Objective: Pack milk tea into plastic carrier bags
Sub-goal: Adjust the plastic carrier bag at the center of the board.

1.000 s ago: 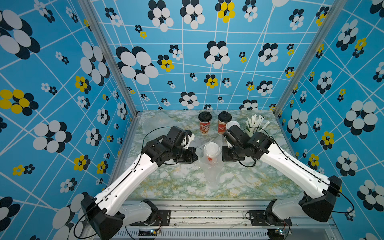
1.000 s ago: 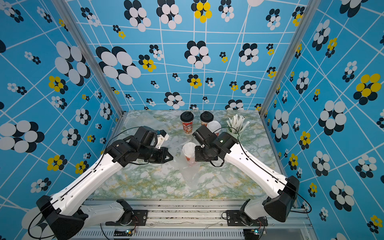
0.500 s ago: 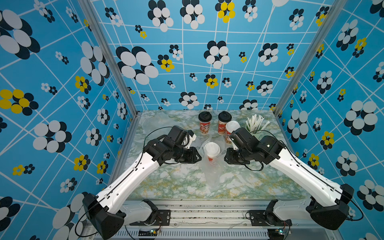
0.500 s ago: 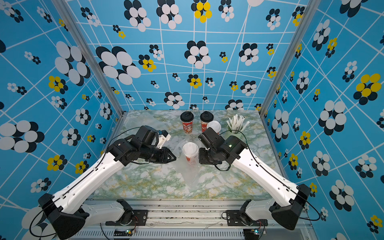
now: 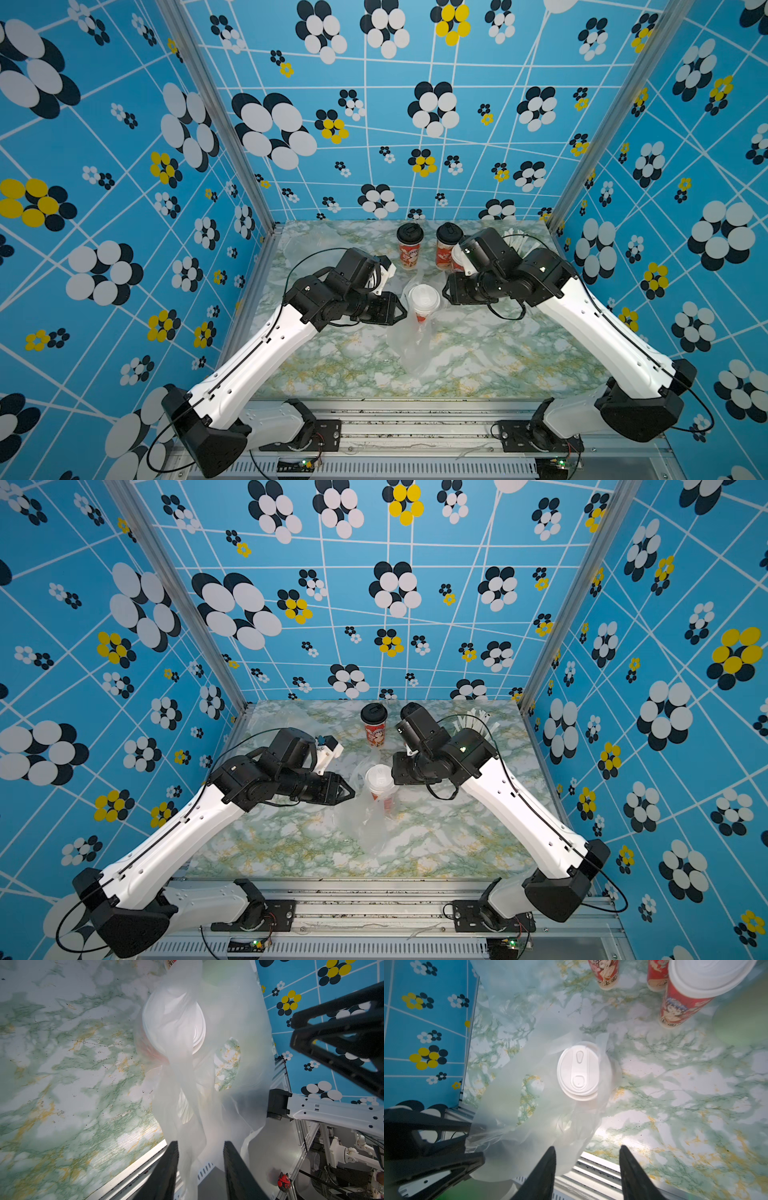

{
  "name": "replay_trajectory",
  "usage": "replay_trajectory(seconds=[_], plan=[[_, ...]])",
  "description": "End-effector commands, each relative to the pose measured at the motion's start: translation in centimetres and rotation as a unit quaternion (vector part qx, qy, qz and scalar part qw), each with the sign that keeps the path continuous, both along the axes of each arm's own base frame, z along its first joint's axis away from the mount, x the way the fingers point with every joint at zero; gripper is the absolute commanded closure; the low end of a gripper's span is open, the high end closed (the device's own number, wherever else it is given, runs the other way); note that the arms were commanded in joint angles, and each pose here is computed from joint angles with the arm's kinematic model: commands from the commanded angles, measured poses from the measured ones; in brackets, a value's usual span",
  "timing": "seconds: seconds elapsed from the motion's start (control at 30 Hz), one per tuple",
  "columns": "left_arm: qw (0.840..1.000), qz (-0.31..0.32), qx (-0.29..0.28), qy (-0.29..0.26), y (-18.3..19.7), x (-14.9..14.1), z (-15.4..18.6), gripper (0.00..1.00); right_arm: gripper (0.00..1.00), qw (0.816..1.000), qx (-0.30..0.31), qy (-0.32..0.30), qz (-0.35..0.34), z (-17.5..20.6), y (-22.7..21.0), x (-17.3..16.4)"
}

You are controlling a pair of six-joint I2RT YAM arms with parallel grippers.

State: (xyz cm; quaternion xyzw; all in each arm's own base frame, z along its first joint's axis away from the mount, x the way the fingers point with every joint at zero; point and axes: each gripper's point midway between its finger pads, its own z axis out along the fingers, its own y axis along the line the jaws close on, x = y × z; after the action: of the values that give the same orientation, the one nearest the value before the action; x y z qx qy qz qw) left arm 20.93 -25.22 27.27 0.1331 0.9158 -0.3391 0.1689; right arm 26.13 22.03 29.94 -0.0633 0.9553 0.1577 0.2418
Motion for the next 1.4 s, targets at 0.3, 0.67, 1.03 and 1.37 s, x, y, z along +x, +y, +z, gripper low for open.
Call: replay_trajectory(seconds=[0.3,0.67,1.03,1.37], plan=[[1.0,-0.01,-0.015,-0.003,-0.8,-0.5,0.2,0.96,0.47,0.994,-0.08,-0.028,-0.065,-1.3,-7.2,7.9],[0.996,-0.01,-0.091,0.018,-3.4,-0.5,0.0,1.0,0.38,0.995,-0.075,-0.04,-0.058,-2.1,-6.0,12.7],[0.991,-0.049,-0.123,0.035,-7.8,-1.5,-0.4,1.0,0.36,0.998,-0.035,-0.03,-0.029,2.2,-2.5,2.5],[0.987,-0.063,-0.137,0.047,-8.6,-2.1,-1.1,1.0,0.22,0.999,0.002,0.05,-0.001,-0.1,1.1,-4.4]])
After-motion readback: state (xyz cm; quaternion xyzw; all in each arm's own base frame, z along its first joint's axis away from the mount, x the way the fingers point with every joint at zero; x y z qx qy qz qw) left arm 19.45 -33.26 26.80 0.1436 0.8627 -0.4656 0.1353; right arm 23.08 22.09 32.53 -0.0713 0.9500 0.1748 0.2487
